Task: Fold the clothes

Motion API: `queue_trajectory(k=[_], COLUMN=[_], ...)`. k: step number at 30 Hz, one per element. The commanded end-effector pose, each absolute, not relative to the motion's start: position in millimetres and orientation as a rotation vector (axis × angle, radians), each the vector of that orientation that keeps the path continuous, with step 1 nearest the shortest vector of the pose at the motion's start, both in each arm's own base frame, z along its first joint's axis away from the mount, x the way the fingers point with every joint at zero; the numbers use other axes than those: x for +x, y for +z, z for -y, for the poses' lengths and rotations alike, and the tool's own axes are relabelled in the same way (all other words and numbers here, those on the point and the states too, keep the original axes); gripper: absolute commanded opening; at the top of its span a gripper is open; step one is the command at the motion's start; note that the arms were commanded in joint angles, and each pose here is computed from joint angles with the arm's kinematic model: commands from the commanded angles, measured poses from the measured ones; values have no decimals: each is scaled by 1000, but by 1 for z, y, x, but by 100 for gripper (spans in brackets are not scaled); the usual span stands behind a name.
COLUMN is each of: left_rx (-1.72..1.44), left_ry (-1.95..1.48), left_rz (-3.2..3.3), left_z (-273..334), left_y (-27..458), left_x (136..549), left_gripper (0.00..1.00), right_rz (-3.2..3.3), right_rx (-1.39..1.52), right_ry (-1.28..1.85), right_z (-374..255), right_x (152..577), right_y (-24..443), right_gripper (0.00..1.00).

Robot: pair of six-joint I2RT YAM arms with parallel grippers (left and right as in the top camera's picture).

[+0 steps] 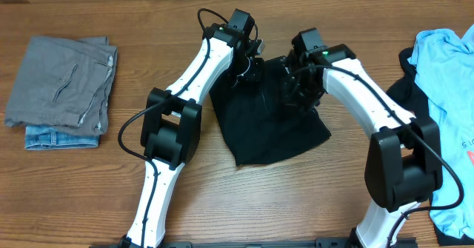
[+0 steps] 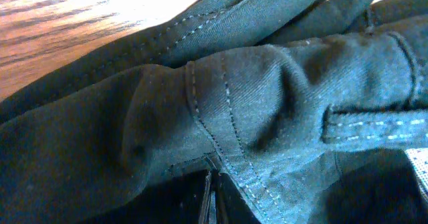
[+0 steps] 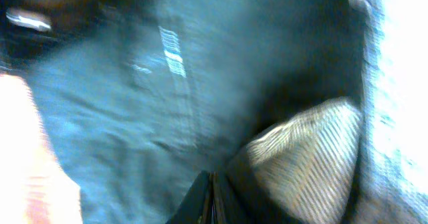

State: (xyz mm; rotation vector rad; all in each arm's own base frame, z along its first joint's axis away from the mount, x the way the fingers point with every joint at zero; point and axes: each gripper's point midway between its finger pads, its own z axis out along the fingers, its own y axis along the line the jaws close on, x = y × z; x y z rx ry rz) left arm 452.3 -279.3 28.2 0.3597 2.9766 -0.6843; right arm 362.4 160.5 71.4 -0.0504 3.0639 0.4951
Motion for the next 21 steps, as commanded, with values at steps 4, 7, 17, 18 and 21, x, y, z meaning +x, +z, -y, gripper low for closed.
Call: queue_trajectory(k=[4,7,17,18,21], left_rx=[414,415,456,468,498], left_ry=[-652,-654,-829,-863,-946], left_rz=[-2961,-2956,-2821,-2784,-2704], left_z=[279,280,303,308,320], left_y=[25,26,64,78,107], left_x=[454,455,469,472,478], left_gripper=[8,9,11,12,17], right_rz=[-3176,-3221,-3259,-3264,-3278], right_rx=[193,237,324,325,332], right_ry=[159,119,79,70,39], right_z=[-94,-84,-77,-75,-70], right_x=[347,337,318,314,301], right_y=[62,62,33,26,6], right_gripper=[4,4,4,4,4])
